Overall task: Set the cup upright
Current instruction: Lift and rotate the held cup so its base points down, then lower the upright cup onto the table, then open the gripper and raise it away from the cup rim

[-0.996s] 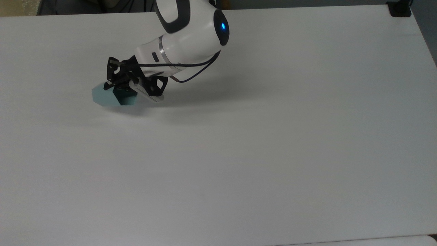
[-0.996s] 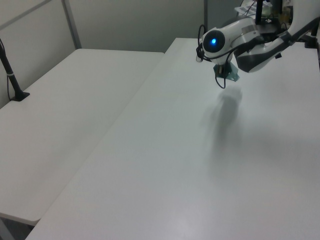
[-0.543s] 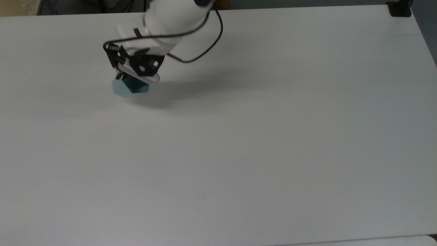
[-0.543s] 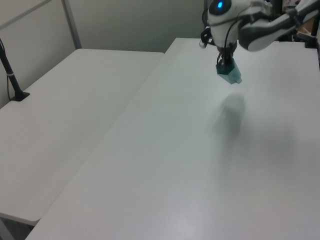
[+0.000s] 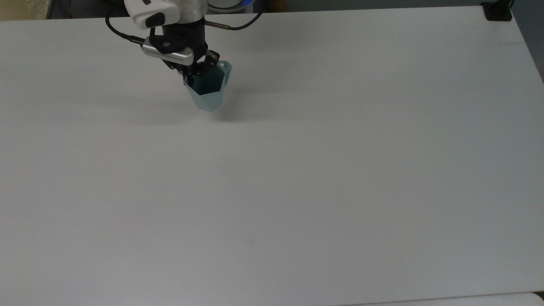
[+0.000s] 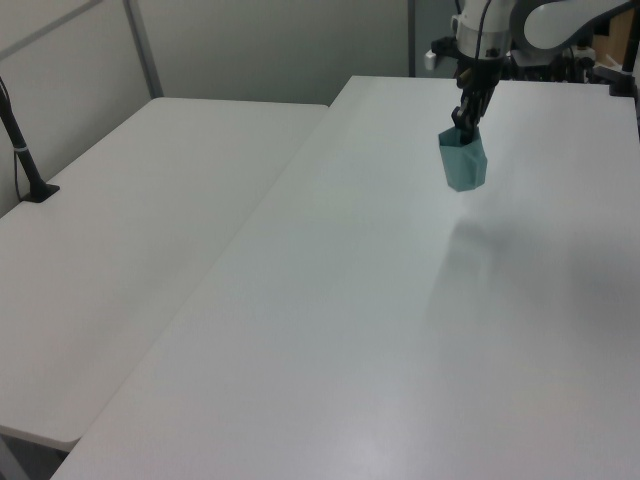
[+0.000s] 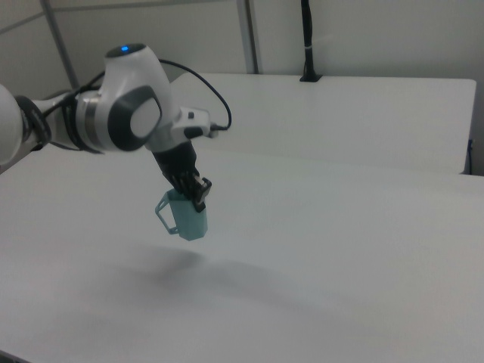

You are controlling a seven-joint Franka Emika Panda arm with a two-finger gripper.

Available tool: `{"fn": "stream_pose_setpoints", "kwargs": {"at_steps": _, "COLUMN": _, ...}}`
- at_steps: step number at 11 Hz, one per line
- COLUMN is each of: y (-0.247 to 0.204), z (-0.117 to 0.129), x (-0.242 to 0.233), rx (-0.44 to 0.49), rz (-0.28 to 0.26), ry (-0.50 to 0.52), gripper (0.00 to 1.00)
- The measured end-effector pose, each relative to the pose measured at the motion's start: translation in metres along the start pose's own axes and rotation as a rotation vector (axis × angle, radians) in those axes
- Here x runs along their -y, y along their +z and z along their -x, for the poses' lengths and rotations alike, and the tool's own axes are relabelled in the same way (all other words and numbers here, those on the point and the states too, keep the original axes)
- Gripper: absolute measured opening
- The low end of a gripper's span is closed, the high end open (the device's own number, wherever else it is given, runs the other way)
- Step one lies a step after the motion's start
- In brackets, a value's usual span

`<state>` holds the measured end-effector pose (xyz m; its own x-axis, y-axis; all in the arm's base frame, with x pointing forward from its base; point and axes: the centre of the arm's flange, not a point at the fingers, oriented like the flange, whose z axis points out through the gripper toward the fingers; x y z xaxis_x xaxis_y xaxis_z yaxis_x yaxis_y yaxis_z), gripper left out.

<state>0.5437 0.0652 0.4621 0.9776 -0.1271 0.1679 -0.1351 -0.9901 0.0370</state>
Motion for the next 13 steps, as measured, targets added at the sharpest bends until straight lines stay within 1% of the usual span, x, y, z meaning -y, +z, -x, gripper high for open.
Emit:
{"fn": "stream_pose_setpoints", "kwargs": {"at_steps": 2, "y": 0.022, "z": 0.01, "x": -0.011, "rx": -0.037, "rz": -0.109, "ry": 0.096, "gripper": 0.04}}
{"fn": "stream_pose_setpoints", "kwargs": {"at_steps": 4, "y": 0.04, "z": 0.023, "x": -0.017, "rx": -0.057, "rz": -0.165, "ry": 0.159, "gripper": 0.04}}
{"fn": "stream_pose_setpoints", "kwargs": {"at_steps": 6, "y": 0.051, "z": 0.032, "x": -0.012, "rx": -0.039, "rz": -0.169, "ry": 0.175, "gripper": 0.04}}
{"fn": "stream_pose_setpoints", "kwargs": {"at_steps": 8, "y": 0.062, "z": 0.039, "x": -0.002, "rx": -0.014, "rz": -0.162, "ry": 0.171, "gripper": 0.04}}
{"fn": "stream_pose_setpoints", "kwargs": {"at_steps": 11, "y": 0.081, "z": 0.036, "x": 0.007, "rx": -0.032, "rz": -0.155, "ry": 0.175, "gripper": 0.04}}
{"fn": "stream_pose_setpoints", "kwargs": {"at_steps": 13, "y": 0.081, "z": 0.035, "x": 0.007, "rx": -0.038, "rz": -0.156, "ry": 0.175, "gripper": 0.04}}
